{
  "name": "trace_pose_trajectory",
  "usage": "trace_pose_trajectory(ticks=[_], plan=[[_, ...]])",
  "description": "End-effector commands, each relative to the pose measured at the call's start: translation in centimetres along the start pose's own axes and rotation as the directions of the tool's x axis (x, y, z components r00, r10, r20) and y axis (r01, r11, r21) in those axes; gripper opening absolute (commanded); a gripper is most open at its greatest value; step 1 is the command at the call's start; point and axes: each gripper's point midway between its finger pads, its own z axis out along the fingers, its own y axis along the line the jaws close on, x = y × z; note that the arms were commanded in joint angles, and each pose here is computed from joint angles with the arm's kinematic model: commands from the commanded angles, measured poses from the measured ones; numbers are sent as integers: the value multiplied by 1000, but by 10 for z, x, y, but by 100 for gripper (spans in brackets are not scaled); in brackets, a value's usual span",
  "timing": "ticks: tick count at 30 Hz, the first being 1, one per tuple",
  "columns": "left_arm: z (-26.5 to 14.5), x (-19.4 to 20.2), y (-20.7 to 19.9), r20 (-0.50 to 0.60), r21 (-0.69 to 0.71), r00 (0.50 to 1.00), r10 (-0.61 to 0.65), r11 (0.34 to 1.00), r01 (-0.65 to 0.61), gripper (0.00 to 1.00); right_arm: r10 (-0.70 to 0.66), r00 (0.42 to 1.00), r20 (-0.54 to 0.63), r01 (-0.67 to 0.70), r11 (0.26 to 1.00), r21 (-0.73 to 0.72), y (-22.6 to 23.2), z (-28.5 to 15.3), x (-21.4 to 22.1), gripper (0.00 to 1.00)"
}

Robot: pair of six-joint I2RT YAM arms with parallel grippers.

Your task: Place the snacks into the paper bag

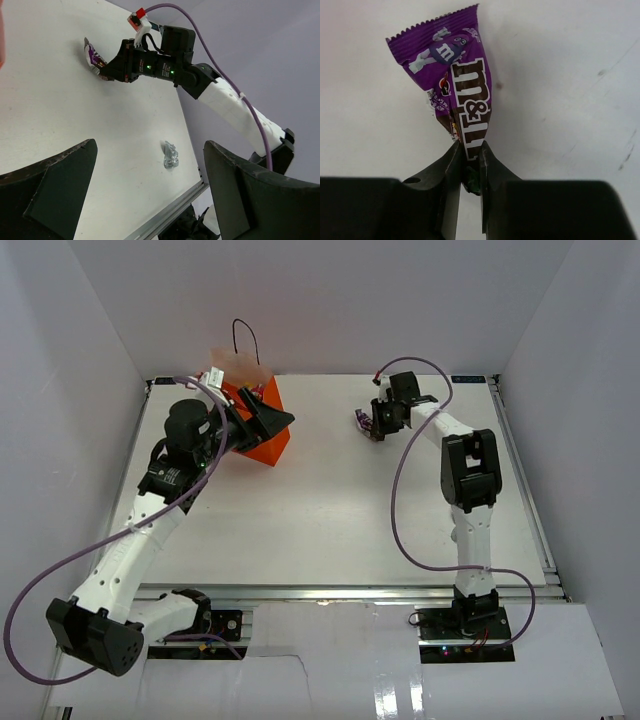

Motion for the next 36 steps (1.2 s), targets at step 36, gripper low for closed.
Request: trace_pose_trajectory(ticks=[36], plan=[[84,79,-18,-130,-42,974,-188,982,184,74,-417,776,474,621,636,-458,219,-260,0,11]])
